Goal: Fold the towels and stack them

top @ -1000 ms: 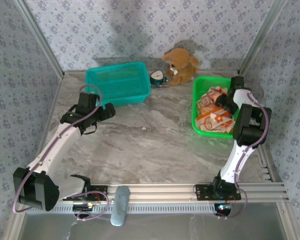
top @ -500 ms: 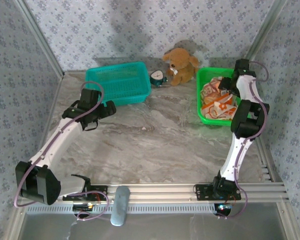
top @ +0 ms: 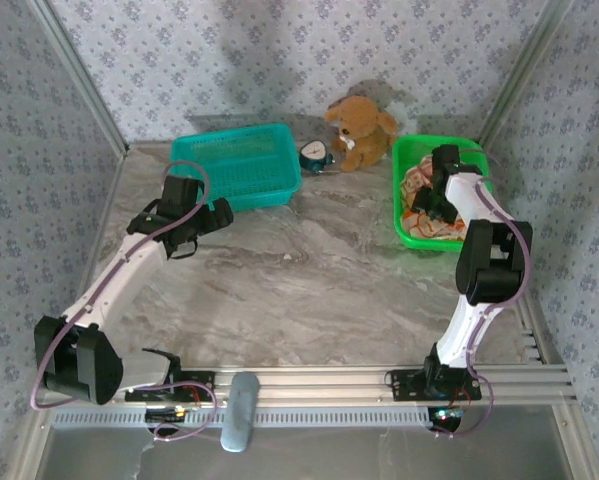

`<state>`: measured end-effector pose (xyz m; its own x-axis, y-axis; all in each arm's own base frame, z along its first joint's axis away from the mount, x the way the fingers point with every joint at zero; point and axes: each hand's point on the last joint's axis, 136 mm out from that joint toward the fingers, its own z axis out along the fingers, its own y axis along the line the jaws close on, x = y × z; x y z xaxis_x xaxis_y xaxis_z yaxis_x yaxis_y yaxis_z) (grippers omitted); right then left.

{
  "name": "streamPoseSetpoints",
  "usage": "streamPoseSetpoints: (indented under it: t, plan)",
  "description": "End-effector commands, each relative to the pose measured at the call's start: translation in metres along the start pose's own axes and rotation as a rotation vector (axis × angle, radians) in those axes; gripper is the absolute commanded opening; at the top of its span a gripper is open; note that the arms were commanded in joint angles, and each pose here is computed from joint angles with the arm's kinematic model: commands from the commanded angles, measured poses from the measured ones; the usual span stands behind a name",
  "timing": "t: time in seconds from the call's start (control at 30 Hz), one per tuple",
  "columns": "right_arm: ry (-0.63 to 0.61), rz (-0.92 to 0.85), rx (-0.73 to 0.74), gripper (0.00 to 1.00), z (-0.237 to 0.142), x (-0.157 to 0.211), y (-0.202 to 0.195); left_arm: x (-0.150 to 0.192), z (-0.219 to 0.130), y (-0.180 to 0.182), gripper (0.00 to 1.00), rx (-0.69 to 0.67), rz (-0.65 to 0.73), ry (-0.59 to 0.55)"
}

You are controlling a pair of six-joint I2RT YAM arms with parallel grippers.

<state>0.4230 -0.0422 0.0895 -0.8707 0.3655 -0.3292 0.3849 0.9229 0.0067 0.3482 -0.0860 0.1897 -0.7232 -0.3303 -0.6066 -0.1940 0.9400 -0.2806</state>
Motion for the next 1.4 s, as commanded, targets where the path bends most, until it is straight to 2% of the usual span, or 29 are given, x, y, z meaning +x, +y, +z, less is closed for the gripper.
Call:
streamPoseSetpoints:
  t: [0.0, 0.13, 0.17, 0.3, 0.53, 0.73, 0.93, 1.1, 1.23, 1.37]
  plan:
    - [-0.005, 0.034, 0.024, 0.45, 0.005, 0.001, -0.007, -0.002, -0.006, -0.003, 1.00, 0.012, 0.027, -0.004]
    - [-0.084, 0.021, 0.042, 0.03, -0.020, -0.013, -0.008, -0.003, -0.013, -0.001, 1.00, 0.009, 0.037, -0.019]
    - [-0.115, 0.018, 0.048, 0.00, -0.029, -0.019, -0.008, -0.004, -0.015, -0.001, 1.00, 0.011, 0.036, -0.023]
    - [-0.269, -0.009, 0.064, 0.00, -0.087, -0.047, -0.008, -0.002, -0.020, 0.000, 1.00, 0.020, 0.029, -0.033]
    - [-0.611, -0.052, 0.049, 0.00, -0.224, -0.082, 0.003, -0.007, -0.035, -0.002, 1.00, 0.049, 0.014, -0.071]
    - [-0.897, -0.117, -0.131, 0.00, -0.351, -0.094, 0.044, -0.013, -0.051, -0.003, 1.00, 0.068, 0.018, -0.106]
    - [-1.104, -0.267, -0.381, 0.00, -0.452, -0.069, 0.115, -0.012, -0.064, 0.000, 1.00, 0.075, 0.018, -0.121]
    - [-1.152, -0.374, -0.551, 0.00, -0.494, -0.028, 0.165, -0.010, -0.078, 0.008, 1.00, 0.063, 0.022, -0.152]
    - [-1.076, -0.402, -0.701, 0.00, -0.496, 0.009, 0.202, -0.009, -0.092, 0.016, 1.00, 0.047, 0.028, -0.185]
    - [-0.944, -0.394, -0.832, 0.00, -0.476, 0.052, 0.235, -0.007, -0.103, 0.026, 1.00, 0.025, 0.032, -0.211]
